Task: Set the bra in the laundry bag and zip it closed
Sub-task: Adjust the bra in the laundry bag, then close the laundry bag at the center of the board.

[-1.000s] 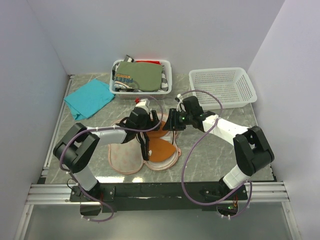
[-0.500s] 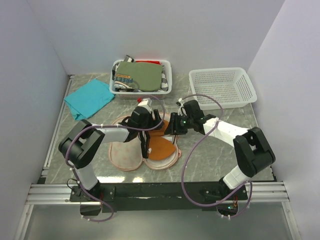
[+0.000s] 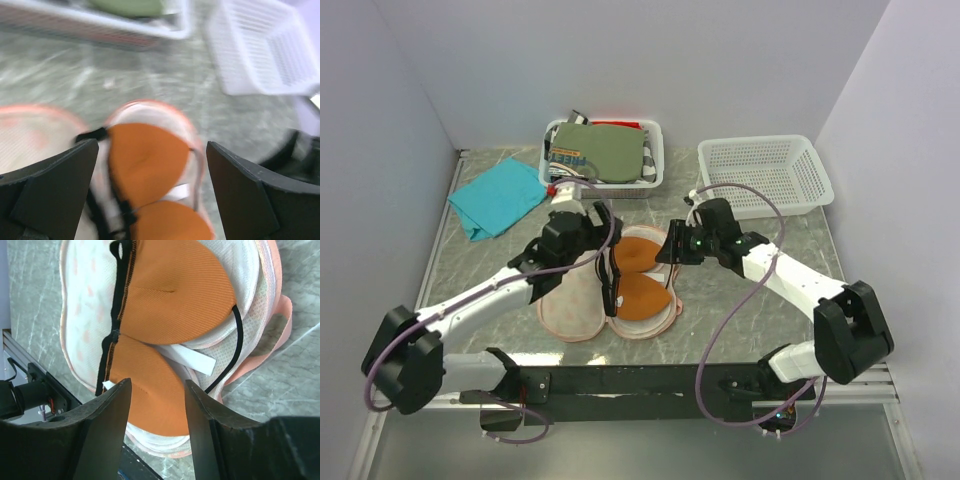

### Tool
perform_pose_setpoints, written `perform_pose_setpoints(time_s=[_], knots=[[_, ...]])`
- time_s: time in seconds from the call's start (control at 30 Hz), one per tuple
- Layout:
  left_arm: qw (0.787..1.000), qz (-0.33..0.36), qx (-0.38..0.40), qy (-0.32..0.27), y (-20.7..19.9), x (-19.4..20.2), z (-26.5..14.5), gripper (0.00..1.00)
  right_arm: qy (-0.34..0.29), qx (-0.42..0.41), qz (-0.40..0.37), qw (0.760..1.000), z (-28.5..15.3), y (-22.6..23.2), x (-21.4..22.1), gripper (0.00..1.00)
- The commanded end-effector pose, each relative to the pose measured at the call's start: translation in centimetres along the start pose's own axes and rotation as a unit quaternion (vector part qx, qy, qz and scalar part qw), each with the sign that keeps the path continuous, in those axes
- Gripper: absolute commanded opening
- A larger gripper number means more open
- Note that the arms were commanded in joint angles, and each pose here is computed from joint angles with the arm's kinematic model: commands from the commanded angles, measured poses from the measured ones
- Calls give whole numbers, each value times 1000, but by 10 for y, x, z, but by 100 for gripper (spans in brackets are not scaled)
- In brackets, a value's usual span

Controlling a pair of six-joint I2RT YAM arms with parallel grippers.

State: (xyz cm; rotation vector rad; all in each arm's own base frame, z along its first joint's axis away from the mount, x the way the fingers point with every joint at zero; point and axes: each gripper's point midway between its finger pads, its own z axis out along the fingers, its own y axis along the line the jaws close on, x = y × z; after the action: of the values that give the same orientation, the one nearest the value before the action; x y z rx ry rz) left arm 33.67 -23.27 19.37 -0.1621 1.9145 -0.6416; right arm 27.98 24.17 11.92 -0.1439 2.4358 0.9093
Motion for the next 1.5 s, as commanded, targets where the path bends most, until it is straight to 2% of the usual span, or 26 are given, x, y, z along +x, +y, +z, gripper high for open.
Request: perform_pose_setpoints(time_s=[0.0,0.2,0.23,0.3,0.43,0.57,0.63,0.83,1.07,1.23,1.4,1.47], knots=[[983,-2,-182,22,94,38,-31,96,-22,6,-16,1000,-13,1,-7,55],[966,-56,-251,18,141,63,-63,96,-25,1,-20,999,-18,3,-7,55],[960,-78,-271,3,147,62,-67,96,-24,0,-21,999,-18,3,-6,55],[952,-80,-296,4,159,67,-79,96,-23,-4,-21,1000,-18,5,-6,55],[947,-107,-303,-24,163,59,-89,96,-22,-11,-22,999,-18,6,-5,55],[917,-124,-376,-49,188,58,-107,96,-20,-17,-23,999,-18,9,-5,55],[911,-119,-392,-43,192,60,-106,96,-18,-20,-23,999,-17,9,-4,55],[911,-85,-404,-1,192,63,-83,96,-13,-24,-26,999,-16,10,-2,54],[932,-63,-356,19,187,49,-50,96,-9,-24,-32,999,-16,7,1,54],[951,-44,-301,56,183,46,-36,96,-8,-27,-31,999,-15,5,1,54],[952,-35,-293,76,196,35,-35,99,-6,-28,-29,999,-15,1,-2,53],[952,-44,-287,93,202,36,-34,93,-5,-28,-27,999,-14,0,-2,52]])
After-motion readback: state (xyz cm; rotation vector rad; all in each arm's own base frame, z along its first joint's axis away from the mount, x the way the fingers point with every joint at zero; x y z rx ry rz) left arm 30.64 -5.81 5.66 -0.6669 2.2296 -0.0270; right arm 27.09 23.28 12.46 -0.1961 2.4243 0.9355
